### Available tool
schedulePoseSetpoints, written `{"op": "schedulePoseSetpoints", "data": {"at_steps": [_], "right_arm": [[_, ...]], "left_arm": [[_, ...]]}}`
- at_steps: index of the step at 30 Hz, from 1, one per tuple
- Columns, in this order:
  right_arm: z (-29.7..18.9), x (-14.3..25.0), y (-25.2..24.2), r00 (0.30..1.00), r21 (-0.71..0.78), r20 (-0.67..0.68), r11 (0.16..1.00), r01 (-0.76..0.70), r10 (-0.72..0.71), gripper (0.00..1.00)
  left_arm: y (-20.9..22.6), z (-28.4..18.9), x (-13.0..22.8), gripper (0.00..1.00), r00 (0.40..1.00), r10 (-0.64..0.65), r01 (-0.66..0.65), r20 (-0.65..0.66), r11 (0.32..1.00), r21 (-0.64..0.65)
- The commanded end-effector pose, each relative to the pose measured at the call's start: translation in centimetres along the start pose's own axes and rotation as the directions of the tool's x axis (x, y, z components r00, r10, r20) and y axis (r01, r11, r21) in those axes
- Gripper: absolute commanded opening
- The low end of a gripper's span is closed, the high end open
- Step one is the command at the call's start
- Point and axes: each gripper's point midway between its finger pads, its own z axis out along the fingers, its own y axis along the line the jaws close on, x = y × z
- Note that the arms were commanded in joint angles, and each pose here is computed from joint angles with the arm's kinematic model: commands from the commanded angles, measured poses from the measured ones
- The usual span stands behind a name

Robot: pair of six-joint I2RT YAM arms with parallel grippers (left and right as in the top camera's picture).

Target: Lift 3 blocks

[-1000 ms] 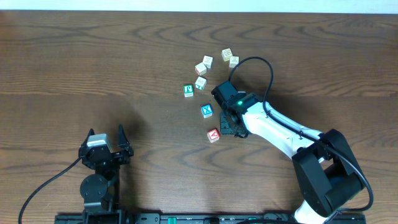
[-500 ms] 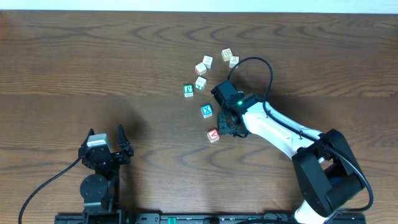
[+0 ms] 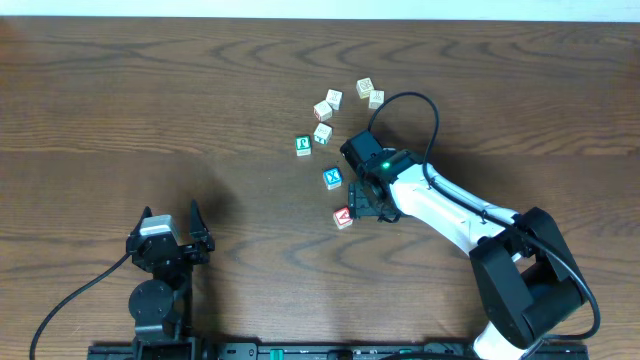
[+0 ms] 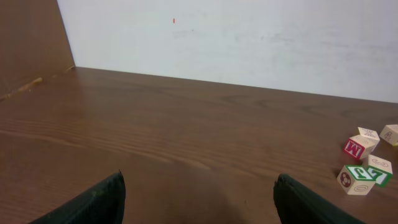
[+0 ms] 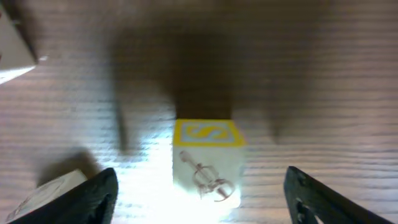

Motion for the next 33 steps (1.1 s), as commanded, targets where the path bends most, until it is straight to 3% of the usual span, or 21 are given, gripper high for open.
{"op": "schedulePoseSetpoints", "data": {"at_steps": [1, 4, 12, 16, 22, 33], "right_arm": [[-0.9, -2.2, -0.1, 0.996, 0.036, 0.083, 0.999, 0.027, -0.03, 0.89], [-1.7, -3.7, 0.6, 0.99, 0.014, 0.124, 0.998, 0.06, -0.061, 0.99], [-2.9, -7.9, 1.5, 0.961, -0.104, 0.234, 0.987, -0.124, 0.145, 0.99], [-3.0, -9.1, 1.0, 0.936, -0.141, 0.25, 0.966, -0.217, 0.247, 0.97], [-2.9, -10.8, 1.2, 0.912, -0.184, 0.289, 0.952, -0.246, 0.291, 0.97], [1.5, -10.3, 1.5, 0.909, -0.156, 0.233, 0.936, -0.315, 0.345, 0.87]], "left_arm": [[0.3, 0.1, 1.7, 0.77, 0.999, -0.005, 0.005, -0.052, 1.0, -0.011], [0.3, 0.1, 1.7, 0.77, 0.999, -0.005, 0.005, -0.052, 1.0, -0.011], [0.3, 0.1, 1.7, 0.77, 0.999, -0.005, 0.005, -0.052, 1.0, -0.011], [0.3, 0.1, 1.7, 0.77, 0.999, -0.005, 0.005, -0.053, 1.0, -0.011], [0.2, 0.1, 1.7, 0.77, 0.998, -0.02, 0.02, -0.052, 1.0, -0.012], [0.3, 0.1, 1.7, 0.77, 0.998, -0.02, 0.02, -0.052, 1.0, -0.012]]}}
